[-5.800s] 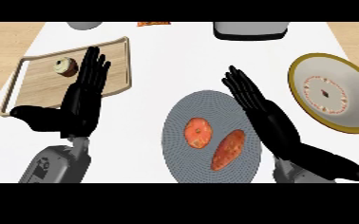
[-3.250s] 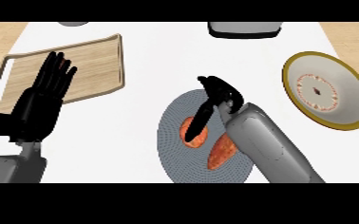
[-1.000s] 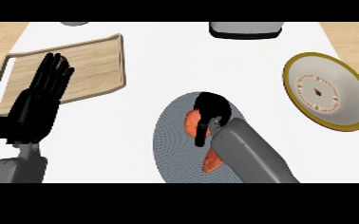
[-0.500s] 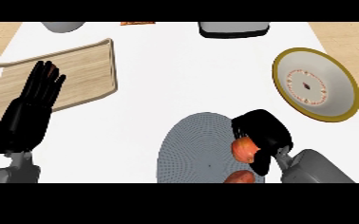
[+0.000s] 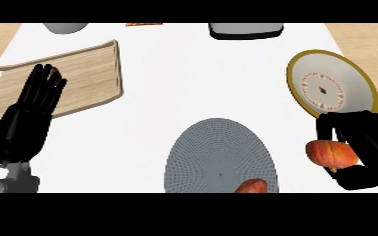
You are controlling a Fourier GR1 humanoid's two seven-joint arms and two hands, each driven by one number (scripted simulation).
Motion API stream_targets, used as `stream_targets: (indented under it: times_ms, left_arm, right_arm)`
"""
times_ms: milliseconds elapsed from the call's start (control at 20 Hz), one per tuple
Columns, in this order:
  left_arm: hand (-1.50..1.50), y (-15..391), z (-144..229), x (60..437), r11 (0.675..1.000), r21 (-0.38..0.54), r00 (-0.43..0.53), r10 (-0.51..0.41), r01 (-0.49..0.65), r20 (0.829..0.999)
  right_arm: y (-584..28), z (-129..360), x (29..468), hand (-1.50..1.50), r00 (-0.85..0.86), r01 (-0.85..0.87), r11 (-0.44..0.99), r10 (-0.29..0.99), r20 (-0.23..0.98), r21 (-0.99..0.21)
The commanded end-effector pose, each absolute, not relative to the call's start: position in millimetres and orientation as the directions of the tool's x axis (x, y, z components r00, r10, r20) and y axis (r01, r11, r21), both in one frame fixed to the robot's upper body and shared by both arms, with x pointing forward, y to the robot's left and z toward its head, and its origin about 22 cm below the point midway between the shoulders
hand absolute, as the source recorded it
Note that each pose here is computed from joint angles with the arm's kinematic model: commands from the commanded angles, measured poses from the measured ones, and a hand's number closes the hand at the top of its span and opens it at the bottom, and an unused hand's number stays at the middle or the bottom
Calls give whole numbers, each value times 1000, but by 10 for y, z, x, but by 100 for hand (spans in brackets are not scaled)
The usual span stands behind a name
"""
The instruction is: Pick the squash from the placemat and place it in the bowl
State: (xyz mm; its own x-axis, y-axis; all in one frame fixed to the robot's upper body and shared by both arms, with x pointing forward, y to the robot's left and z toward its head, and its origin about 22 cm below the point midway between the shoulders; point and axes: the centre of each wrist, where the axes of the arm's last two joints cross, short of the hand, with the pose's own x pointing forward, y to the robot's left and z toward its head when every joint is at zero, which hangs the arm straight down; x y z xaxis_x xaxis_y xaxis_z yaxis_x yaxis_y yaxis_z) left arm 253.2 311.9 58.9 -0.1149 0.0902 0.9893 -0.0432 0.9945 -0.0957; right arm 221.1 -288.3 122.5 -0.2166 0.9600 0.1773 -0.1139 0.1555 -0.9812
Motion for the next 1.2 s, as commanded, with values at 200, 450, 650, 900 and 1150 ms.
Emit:
stream_targets:
  times_ms: [200,450,650,900,1150]
  left_arm:
    - [0,3144,758,2666,996,-90,-142,87,-11,986]
    - [0,2827,618,2725,995,-95,-134,98,32,986]
    - [0,3044,528,2684,995,-101,-118,103,19,988]
    - [0,2909,645,2740,993,-104,-108,109,52,988]
    - [0,2841,572,2756,994,-96,-137,102,44,985]
  right_arm:
    - [-3573,1997,2174,150,-44,121,207,978,203,-971]
    - [-3794,1838,2325,150,26,176,282,957,291,-943]
    - [-4257,1953,2551,150,54,233,332,934,353,-914]
    - [-4453,1771,2903,150,42,236,391,910,412,-890]
    - [-4492,1547,3288,150,50,225,424,894,445,-877]
